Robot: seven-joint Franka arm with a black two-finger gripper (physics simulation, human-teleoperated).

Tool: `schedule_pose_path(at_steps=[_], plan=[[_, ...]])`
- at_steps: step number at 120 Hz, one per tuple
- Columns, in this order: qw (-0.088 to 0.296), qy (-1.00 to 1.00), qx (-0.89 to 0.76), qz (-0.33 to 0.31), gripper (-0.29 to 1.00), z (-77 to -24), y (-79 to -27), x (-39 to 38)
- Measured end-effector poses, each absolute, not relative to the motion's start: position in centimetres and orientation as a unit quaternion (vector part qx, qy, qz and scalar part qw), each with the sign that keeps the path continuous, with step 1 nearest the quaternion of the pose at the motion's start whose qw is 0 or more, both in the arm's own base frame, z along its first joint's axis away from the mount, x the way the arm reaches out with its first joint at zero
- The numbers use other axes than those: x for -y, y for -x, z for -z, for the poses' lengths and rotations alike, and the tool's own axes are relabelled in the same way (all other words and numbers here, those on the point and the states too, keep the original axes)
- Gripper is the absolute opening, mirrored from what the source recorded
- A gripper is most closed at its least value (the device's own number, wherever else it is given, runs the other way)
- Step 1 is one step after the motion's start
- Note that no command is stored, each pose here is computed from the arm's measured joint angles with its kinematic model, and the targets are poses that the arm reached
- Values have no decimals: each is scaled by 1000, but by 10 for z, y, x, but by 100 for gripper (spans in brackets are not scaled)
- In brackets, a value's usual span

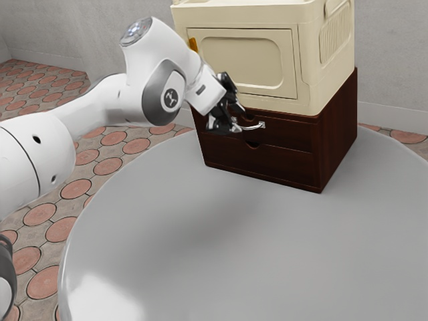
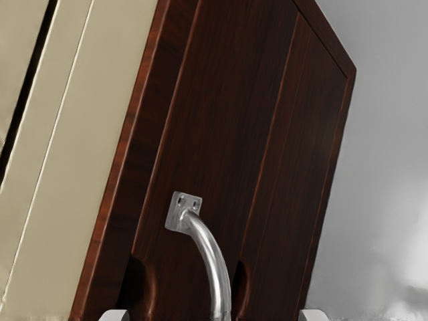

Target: Pull the drawer handle with one arm to open the drawer

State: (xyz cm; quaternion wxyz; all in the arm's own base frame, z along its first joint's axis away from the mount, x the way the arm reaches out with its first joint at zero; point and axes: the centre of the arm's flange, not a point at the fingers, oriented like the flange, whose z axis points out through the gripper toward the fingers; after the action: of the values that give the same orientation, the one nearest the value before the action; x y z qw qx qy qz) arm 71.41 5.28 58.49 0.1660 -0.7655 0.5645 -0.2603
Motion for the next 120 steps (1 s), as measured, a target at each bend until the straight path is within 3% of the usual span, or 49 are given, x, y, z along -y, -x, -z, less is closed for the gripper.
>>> schedule_pose_path(at_steps=[44,120], plan=[[218,753,-561,268,26,-575,-713,-80],[230,707,-614,263,22,-555,-714,-52]])
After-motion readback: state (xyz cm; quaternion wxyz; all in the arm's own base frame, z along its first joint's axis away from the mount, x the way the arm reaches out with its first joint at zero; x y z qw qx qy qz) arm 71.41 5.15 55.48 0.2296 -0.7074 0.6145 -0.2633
